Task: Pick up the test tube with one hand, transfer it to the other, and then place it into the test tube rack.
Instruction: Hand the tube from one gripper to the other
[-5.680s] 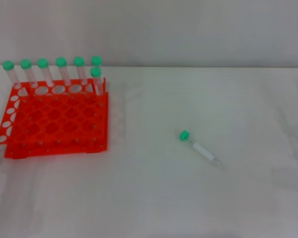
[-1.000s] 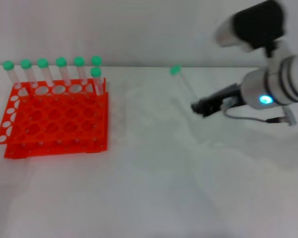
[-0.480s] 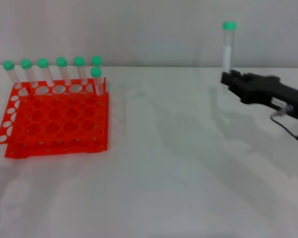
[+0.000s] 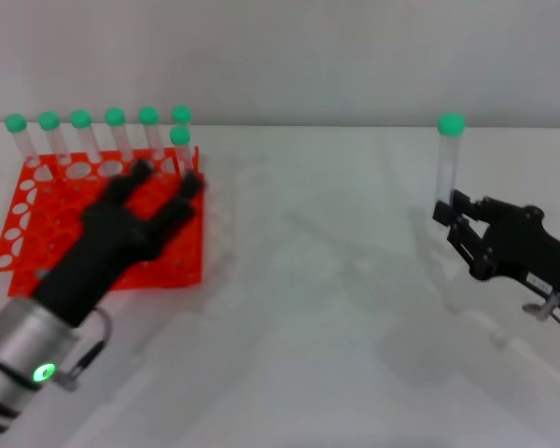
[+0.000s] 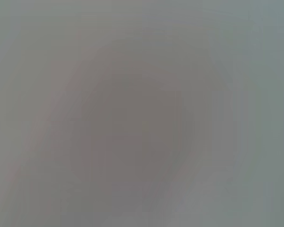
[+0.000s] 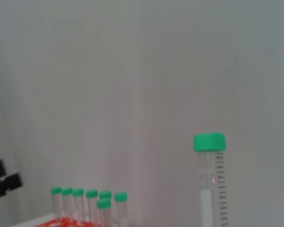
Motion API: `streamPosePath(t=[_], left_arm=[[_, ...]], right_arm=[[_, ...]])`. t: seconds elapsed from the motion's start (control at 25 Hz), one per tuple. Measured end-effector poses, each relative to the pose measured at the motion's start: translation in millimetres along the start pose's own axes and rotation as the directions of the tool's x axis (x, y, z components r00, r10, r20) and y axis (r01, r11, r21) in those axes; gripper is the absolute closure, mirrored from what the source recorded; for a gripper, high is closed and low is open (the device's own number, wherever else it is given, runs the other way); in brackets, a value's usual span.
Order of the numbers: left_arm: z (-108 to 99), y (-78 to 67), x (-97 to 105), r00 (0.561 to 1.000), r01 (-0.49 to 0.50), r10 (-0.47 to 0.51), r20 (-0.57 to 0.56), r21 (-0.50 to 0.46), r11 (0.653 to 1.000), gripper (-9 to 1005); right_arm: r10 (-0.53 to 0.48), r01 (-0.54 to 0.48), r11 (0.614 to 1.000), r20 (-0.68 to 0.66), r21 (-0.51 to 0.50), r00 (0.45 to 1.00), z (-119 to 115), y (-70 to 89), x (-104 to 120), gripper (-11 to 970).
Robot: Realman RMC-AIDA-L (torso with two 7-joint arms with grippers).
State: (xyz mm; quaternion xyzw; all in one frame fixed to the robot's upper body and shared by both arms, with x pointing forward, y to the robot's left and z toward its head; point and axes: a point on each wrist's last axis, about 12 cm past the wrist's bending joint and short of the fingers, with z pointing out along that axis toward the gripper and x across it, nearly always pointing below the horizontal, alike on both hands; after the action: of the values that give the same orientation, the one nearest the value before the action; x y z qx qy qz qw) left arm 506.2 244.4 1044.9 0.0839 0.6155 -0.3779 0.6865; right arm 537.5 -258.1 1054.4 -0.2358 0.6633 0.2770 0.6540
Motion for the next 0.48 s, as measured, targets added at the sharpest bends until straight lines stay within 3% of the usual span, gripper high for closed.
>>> streamPosePath(t=[0.24, 0.48], left_arm=[[40.1, -30.4, 13.8, 0.993, 0.000, 0.021, -0.119, 0.177, 0.984, 241], [61.6, -59.6, 27.6, 0.978, 0.018, 0.042, -0.205, 0.283, 0.959, 247]], right_arm=[[-0.079, 0.079, 0.997, -0.022, 0.016, 0.997, -12.3, 8.5, 16.5, 773], [-0.108, 0.106, 0.993, -0.046, -0.051, 0.993, -10.6, 20.6, 22.4, 773]])
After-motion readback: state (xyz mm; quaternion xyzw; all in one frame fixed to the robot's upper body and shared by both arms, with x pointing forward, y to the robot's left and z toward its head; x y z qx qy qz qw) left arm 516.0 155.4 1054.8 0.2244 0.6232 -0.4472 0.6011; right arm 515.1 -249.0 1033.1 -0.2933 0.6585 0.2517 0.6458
